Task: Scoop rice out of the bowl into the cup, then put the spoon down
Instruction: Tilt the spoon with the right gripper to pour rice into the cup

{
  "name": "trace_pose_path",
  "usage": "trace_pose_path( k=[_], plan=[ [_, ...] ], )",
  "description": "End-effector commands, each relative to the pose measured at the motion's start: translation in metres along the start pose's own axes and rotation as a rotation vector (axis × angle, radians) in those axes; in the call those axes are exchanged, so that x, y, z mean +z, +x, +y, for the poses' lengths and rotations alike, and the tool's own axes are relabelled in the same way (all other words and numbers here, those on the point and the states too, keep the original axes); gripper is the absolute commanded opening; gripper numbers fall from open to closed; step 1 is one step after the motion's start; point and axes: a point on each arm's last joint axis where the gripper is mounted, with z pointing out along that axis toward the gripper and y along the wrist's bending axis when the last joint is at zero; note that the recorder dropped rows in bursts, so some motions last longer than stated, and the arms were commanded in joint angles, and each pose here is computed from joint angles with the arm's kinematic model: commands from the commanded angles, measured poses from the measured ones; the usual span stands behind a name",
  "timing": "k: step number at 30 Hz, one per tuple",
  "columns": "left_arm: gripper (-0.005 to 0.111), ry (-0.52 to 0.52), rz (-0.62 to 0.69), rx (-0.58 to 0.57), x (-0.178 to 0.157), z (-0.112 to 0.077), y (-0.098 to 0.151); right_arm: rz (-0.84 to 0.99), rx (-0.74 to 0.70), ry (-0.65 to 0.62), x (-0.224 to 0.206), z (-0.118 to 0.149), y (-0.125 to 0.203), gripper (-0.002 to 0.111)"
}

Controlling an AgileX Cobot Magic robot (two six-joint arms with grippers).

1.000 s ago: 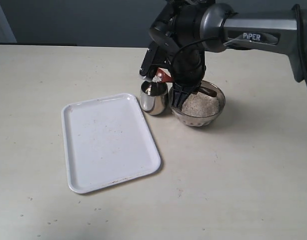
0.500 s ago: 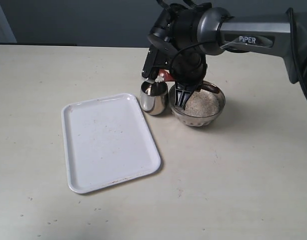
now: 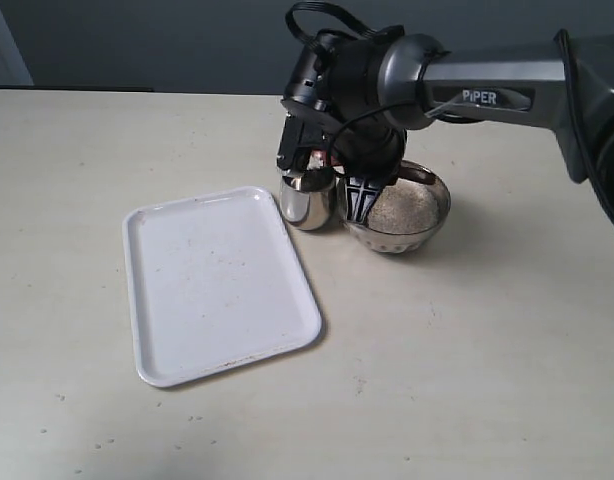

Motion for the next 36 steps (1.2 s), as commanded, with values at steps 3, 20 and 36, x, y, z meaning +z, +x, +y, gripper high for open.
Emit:
trace_pose_path(
  k=[3,20,36],
  plan=[
    [0.001,0.001,-0.019,-0.003,-0.001,0.0,-0.002,0.001,0.009,0.036,0.0,-0.001,0.001,-0.001],
    [0.001,0.001,-0.019,-0.003,-0.001,0.0,-0.002,0.0,0.035,0.065,0.001,-0.002,0.001,-0.001],
    [0.001,0.001,-0.019,0.0,-0.001,0.0,-0.002,0.022,0.004,0.058,0.012,0.01,0.006,-0.001]
  ],
)
